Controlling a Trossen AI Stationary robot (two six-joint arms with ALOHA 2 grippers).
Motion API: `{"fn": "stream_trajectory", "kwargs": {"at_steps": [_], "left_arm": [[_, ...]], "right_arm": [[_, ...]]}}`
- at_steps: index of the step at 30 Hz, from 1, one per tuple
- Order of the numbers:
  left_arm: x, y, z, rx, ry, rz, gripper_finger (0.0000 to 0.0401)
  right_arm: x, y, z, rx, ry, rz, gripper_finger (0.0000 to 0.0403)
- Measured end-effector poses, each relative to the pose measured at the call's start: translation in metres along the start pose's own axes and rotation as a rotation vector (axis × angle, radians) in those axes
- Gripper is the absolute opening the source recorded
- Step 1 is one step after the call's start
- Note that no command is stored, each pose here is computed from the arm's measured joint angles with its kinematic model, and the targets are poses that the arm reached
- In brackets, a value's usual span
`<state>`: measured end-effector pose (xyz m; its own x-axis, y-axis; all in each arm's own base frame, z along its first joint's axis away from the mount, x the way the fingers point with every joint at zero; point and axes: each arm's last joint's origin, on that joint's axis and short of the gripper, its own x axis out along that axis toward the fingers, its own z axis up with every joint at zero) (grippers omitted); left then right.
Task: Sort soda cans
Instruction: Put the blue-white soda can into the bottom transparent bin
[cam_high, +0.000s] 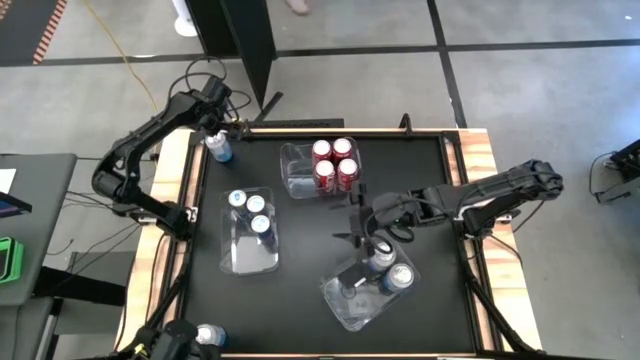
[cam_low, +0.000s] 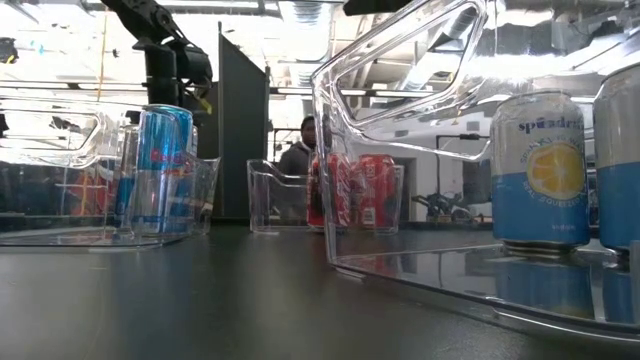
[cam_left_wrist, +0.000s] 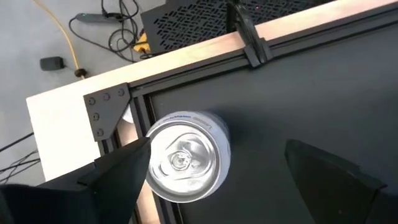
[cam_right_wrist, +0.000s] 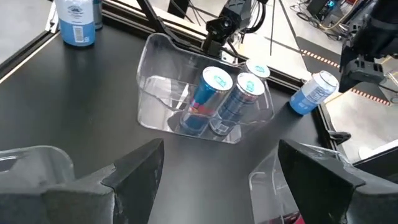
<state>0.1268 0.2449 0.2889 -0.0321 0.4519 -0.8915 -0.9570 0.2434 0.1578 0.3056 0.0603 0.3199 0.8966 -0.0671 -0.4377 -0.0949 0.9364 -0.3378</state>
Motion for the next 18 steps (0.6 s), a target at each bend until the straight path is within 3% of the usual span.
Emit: {"fn": "stream_trajectory", "kwargs": {"at_steps": [7,18], "left_arm": [[0.001,0.001,0.001,-0.031,-0.007,0.028,0.0368],[0.026,-0.012,0.002,-0.027,0.069,0.131,0.0368]], "right_arm": [[0.000,0.001,0.000,0.000,0.000,0.002,0.0332],[0.000,0.002,0.000,0.007,-0.001,0.006,0.0332]]}}
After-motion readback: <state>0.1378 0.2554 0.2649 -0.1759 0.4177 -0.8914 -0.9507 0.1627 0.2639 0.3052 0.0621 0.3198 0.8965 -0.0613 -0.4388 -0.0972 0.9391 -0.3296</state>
